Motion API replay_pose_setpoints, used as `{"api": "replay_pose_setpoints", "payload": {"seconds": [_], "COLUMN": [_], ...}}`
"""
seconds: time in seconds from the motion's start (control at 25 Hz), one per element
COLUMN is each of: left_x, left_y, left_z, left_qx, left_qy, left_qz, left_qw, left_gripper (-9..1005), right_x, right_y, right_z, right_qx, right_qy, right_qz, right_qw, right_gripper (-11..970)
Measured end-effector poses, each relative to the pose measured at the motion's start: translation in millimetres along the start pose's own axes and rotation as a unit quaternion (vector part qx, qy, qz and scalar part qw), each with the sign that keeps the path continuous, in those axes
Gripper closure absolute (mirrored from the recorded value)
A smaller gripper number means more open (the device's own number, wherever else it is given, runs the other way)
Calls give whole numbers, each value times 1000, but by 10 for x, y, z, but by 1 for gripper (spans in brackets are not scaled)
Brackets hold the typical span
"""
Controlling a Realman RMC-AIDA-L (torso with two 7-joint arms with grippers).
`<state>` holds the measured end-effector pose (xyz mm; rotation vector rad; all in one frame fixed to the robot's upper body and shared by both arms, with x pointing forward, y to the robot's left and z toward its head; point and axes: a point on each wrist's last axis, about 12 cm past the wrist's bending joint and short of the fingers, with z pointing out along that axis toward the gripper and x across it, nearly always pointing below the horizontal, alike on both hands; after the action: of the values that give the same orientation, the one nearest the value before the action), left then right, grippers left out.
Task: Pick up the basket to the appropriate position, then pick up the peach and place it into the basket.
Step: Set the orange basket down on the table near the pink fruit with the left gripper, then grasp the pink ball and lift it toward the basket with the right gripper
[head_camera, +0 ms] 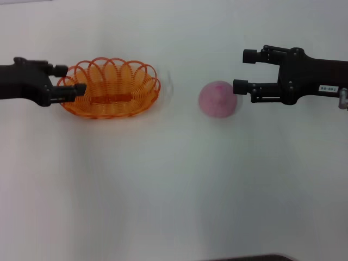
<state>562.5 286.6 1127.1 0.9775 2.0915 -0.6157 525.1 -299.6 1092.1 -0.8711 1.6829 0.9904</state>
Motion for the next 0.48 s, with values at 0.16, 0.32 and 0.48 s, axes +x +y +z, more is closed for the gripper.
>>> {"api": "replay_pose_setpoints", "payload": {"seconds": [0.16,0.32,0.48], "left_x": [47,161,294], "left_y": [-58,-141,-181], "left_z": [-93,-153,-167], "left_qx": [15,47,54], "left_qy": [-74,-147,-208], "left_qz": [20,42,41], "left_qw": [997,987,976], "left_gripper": [371,372,373], "right_x": [-1,1,-1], "right_y": [-10,-15,-27], "right_z": [37,49,56], "right_qx": [3,4,7], "right_qy": [2,3,5], "right_qz": [-1,0,-1], "right_qw": [1000,1000,1000], "right_gripper": [78,78,78]}}
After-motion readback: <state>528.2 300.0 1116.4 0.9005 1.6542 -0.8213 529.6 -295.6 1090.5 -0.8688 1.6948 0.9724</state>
